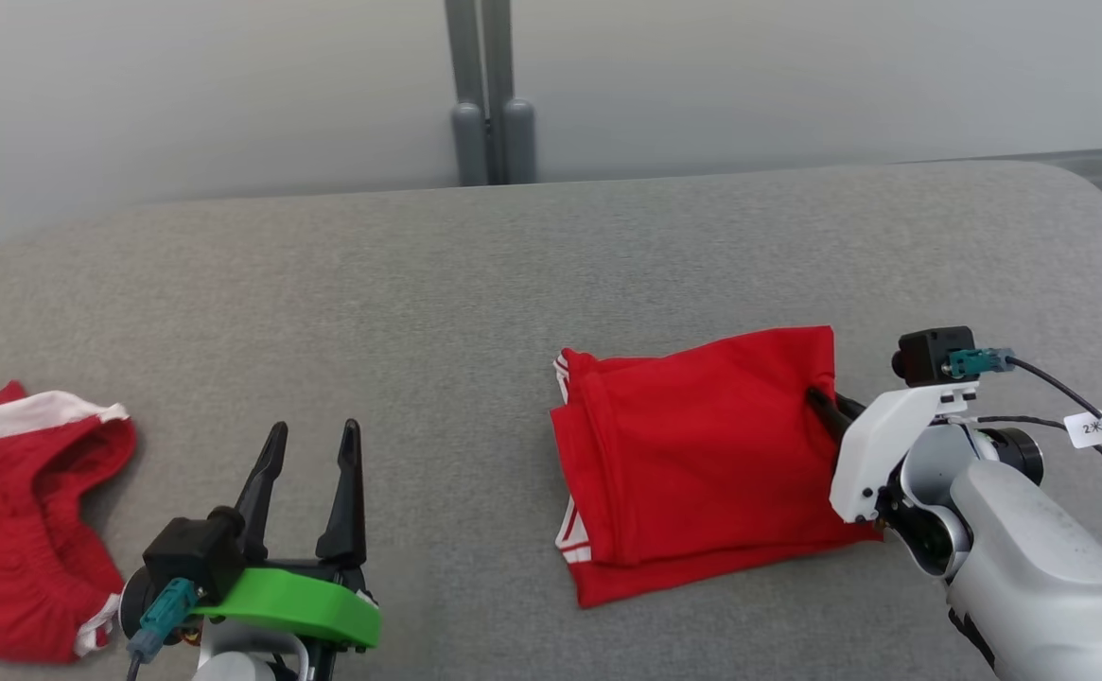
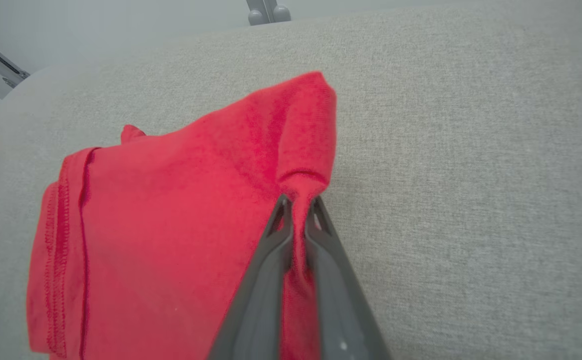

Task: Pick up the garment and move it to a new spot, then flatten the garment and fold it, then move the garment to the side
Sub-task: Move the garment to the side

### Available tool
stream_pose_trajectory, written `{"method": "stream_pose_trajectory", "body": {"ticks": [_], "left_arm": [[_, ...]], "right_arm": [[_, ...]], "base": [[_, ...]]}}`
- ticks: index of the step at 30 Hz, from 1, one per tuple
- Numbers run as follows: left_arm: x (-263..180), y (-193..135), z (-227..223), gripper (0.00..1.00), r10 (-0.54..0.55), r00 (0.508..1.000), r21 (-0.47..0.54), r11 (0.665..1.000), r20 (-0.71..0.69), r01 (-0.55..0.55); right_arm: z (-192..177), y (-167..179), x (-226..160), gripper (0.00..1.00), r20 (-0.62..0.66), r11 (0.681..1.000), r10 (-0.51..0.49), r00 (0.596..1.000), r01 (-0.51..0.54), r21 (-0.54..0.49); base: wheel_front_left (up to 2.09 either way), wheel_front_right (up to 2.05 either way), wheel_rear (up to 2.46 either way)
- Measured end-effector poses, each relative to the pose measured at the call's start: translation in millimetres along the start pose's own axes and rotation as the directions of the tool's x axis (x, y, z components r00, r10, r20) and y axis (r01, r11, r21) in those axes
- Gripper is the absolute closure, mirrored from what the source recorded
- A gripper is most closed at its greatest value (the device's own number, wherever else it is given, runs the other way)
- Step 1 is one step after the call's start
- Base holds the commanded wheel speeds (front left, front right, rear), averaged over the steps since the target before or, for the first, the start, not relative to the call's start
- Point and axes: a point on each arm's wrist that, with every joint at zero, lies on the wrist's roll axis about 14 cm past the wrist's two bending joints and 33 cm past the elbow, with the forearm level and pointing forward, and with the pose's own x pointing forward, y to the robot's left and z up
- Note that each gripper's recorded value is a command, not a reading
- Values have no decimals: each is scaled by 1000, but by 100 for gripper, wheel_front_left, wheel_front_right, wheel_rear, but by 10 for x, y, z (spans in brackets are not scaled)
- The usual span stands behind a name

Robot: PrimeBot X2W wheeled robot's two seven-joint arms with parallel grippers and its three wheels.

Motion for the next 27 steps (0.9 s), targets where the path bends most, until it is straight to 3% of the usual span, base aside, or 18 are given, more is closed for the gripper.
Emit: {"method": "stream_pose_trajectory", "body": {"ticks": [6, 14, 21, 27], "left_arm": [[275, -456, -61, 0, -143, 990, -11, 990, -11, 143], [512, -1011, -257, 0, -315, 947, -23, 949, -57, 314], [626, -1289, -438, 0, -399, 912, -43, 917, -94, 396], [711, -1310, -571, 0, -419, 900, -50, 908, -120, 416]], "right_arm": [[78, -360, -272, 100, 52, 996, -88, 995, 87, 21], [110, -779, -639, 100, 119, 978, -203, 972, 196, 64], [73, -1037, -844, 100, 142, 959, -277, 950, 266, 94], [187, -1174, -828, 100, 175, 956, -293, 940, 286, 65]], "base": [[0, 0, 0], [0, 0, 0], [0, 0, 0], [0, 0, 0]]}}
